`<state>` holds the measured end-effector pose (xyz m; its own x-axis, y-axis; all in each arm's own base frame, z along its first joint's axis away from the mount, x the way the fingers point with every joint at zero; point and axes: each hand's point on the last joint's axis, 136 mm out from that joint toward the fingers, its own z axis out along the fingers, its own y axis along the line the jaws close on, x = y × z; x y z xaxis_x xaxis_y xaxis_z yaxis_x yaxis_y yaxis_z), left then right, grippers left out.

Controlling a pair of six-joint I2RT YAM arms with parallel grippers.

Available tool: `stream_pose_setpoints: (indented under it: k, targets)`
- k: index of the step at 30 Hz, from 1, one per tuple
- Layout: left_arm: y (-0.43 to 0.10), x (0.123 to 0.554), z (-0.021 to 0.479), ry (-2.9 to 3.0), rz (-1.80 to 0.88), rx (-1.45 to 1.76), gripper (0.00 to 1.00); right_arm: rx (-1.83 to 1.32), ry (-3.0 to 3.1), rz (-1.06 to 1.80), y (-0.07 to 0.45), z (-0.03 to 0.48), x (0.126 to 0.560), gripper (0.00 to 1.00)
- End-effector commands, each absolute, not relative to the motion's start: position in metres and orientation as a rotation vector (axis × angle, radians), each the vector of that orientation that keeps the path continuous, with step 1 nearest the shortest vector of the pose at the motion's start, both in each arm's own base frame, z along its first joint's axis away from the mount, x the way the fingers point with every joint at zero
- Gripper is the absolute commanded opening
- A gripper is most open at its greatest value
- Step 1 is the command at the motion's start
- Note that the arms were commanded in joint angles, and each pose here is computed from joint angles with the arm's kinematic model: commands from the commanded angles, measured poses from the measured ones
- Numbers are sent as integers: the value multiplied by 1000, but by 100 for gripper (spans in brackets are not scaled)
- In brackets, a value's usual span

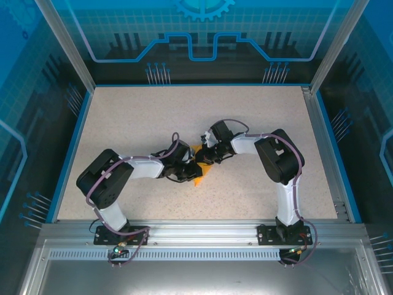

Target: Fold a paper plane with a square sheet of paper (pick it up from the middle)

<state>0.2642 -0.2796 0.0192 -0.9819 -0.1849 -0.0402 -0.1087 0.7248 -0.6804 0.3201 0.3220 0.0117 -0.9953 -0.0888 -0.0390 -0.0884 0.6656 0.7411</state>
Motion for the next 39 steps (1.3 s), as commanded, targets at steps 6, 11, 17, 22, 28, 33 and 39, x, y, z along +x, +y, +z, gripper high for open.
stream_pose_setpoints:
  k: [6,11,17,22,28,33,39]
  targets:
    - [-266,228,-10,2912,-1142,-276,12,15,-2866,-931,288,-51,285,11]
    - [-262,215,-16,2949,-1162,-289,12,10,-2867,-926,287,-52,284,11]
    - [-268,200,-6,2977,-1277,-226,13,5,-2867,-923,287,-53,284,11]
    - [-263,187,0,3016,-1275,-200,14,-8,-2868,-925,287,-54,285,11]
    - [-262,188,16,2985,-1279,-169,13,-19,-2873,-922,286,-53,285,11]
    - [-253,225,57,2776,-1212,-222,12,-51,-2880,-939,287,-50,283,11]
    - [-259,269,76,2658,-1192,-292,14,-55,-2877,-960,290,-48,286,11]
